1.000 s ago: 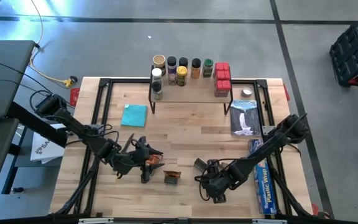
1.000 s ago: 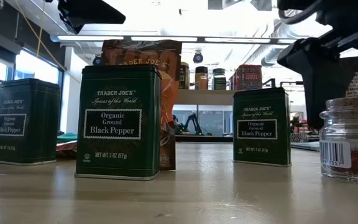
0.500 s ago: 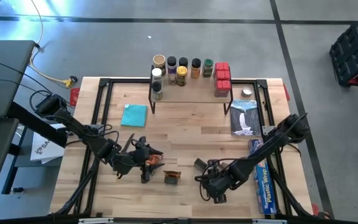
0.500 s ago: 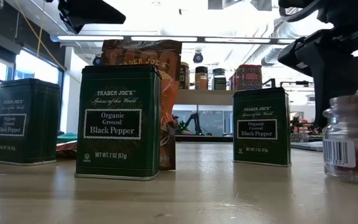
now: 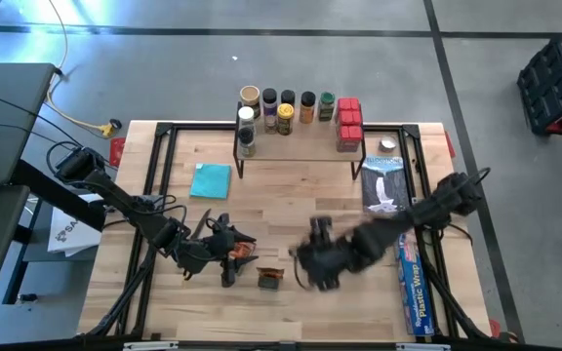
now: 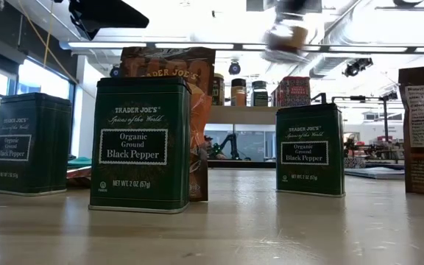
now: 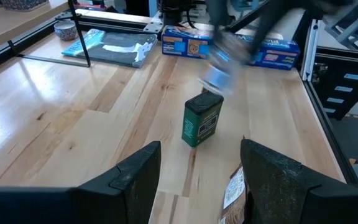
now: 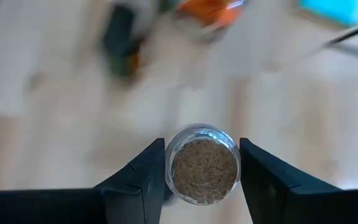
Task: Shelf spices
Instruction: Put the brown seasoning bottle on the shelf
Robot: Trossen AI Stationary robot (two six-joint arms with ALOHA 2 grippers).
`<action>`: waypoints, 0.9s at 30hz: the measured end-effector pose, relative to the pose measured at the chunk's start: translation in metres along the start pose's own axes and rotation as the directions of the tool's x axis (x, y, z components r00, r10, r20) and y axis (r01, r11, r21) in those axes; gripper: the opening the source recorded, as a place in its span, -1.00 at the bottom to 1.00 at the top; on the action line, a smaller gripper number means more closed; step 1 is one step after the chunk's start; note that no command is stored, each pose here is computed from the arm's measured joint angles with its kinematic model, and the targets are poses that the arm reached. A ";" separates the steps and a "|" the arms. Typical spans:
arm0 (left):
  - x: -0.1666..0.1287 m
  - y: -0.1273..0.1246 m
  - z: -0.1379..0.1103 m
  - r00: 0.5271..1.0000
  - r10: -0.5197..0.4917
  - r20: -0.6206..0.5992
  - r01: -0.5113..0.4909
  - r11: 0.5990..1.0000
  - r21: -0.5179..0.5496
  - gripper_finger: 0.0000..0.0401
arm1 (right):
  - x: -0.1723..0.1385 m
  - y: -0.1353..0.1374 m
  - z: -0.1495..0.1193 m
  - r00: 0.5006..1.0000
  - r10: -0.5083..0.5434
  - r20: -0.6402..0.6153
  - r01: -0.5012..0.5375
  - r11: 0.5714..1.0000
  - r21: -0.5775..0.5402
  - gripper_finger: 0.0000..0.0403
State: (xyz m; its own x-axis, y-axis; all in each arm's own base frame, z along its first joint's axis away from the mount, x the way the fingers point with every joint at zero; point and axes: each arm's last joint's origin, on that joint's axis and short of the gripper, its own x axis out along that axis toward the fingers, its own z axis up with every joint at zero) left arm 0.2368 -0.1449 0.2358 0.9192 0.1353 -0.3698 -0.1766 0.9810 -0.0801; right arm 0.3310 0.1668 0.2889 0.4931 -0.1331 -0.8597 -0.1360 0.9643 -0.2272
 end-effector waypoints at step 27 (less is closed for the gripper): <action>0.000 0.000 0.000 1.000 0.007 0.002 -0.007 1.000 0.012 0.07 | 0.053 -0.305 0.017 0.961 -0.230 0.153 0.142 0.887 0.440 -0.22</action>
State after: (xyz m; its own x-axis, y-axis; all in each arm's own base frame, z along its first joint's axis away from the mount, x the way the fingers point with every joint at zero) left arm 0.2368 -0.1446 0.2358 0.9188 0.1424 -0.3681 -0.1788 0.9816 -0.0667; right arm 0.4132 -0.1302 0.3207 0.6369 -0.3142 -0.7040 0.3275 0.9370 -0.1218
